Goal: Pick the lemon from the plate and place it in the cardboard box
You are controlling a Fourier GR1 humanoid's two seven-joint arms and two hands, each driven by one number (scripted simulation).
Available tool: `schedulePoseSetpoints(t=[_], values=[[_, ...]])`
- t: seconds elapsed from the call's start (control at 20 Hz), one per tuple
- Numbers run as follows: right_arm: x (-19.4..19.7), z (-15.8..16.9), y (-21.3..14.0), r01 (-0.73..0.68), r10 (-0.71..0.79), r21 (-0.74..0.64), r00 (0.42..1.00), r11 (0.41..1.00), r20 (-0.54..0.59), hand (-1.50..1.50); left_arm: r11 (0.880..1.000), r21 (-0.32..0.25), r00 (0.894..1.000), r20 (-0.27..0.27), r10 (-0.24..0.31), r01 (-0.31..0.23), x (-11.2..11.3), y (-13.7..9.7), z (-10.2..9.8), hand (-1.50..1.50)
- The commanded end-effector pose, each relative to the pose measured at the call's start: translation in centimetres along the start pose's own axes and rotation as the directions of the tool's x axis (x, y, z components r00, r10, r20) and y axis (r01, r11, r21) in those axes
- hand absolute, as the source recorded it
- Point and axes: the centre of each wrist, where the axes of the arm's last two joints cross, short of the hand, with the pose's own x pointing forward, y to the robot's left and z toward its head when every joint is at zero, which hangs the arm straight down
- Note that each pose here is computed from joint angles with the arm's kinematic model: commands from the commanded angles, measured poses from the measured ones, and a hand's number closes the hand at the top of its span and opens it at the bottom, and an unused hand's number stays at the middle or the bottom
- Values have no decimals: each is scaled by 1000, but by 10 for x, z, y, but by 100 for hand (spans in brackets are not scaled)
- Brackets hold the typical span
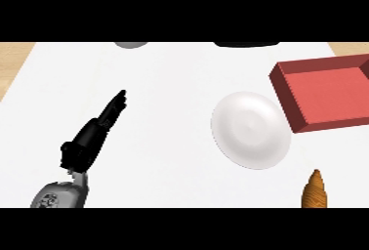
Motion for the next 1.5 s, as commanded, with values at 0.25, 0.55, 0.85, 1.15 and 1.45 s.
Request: schedulePoseSetpoints(t=[0.25, 0.55, 0.85, 1.15, 1.45], values=[[-6, -10, -56, 7, -17, -95, 994, 995, -110, 150, 1000, -22, 1000, 22, -7, 7, -11, -9, -13, 0], [3, -59, -52, 25, -40, -101, 989, 995, -143, 150, 998, -59, 999, 35, 11, -9, 0, -6, -20, 0], [-22, -84, -39, 37, -59, -125, 983, 991, -177, 150, 997, -76, 1000, 28, 6, -4, 4, -4, -31, 0], [-52, -102, -5, -55, 30, -103, 973, 993, -227, 150, 999, -48, 1000, 27, -13, 15, 7, -4, -23, 0], [-57, -135, 40, -104, 92, -40, 971, 994, -222, 150, 996, -86, 999, 31, 18, -16, 14, -22, -30, 0]])
